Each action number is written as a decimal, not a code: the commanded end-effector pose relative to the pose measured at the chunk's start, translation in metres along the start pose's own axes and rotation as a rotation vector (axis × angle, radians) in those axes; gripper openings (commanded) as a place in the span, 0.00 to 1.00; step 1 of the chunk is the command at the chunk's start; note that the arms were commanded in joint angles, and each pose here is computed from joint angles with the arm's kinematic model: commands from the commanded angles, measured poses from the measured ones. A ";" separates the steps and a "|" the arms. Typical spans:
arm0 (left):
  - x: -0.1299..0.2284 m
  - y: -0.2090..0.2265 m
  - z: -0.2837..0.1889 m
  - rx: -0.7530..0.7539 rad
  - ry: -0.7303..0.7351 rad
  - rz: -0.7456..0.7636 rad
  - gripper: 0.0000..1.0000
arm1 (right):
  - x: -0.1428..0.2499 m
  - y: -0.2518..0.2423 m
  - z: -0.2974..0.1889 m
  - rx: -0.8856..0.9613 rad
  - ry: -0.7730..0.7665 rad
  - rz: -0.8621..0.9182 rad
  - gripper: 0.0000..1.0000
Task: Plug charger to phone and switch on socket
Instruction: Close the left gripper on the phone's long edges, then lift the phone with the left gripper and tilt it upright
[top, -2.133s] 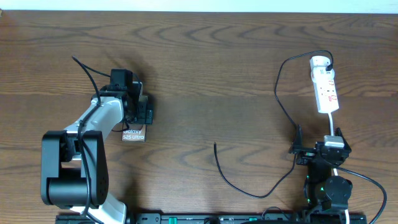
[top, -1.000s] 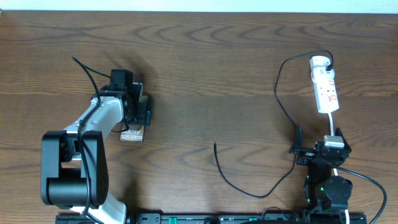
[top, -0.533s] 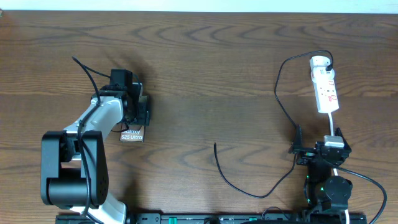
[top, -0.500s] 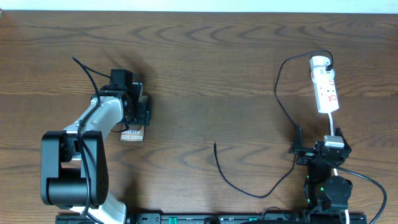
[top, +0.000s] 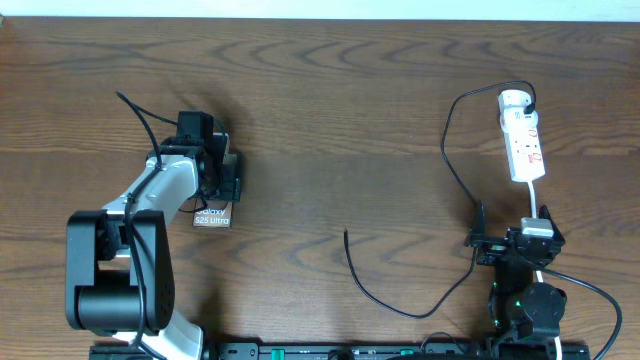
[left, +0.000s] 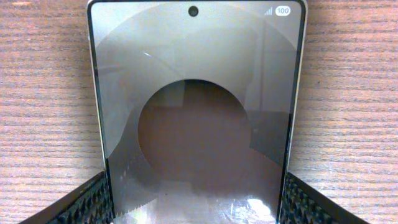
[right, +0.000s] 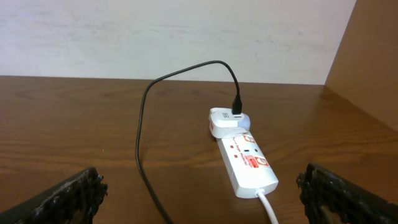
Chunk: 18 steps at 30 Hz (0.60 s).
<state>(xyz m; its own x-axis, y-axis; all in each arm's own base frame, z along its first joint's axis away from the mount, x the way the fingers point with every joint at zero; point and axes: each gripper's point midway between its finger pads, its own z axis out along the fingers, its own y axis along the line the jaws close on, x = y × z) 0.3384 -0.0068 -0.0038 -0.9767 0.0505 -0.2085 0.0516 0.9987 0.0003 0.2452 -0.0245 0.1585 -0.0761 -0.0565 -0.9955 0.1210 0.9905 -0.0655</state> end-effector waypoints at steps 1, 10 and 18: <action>0.025 0.004 0.018 -0.019 0.095 -0.008 0.25 | 0.000 0.001 0.000 -0.001 -0.001 -0.009 0.99; 0.018 0.004 0.014 -0.015 0.074 -0.009 0.07 | 0.000 0.001 0.000 -0.001 -0.001 -0.009 0.99; -0.003 -0.006 -0.012 0.042 -0.015 -0.009 0.07 | 0.000 0.001 0.000 -0.001 -0.001 -0.009 0.99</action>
<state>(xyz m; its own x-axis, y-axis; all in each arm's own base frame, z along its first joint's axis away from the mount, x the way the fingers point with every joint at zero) 0.3393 -0.0083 -0.0019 -0.9759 0.0501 -0.2126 0.0533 0.9985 -0.0092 0.2452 -0.0245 0.1585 -0.0761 -0.0565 -0.9955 0.1210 0.9905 -0.0655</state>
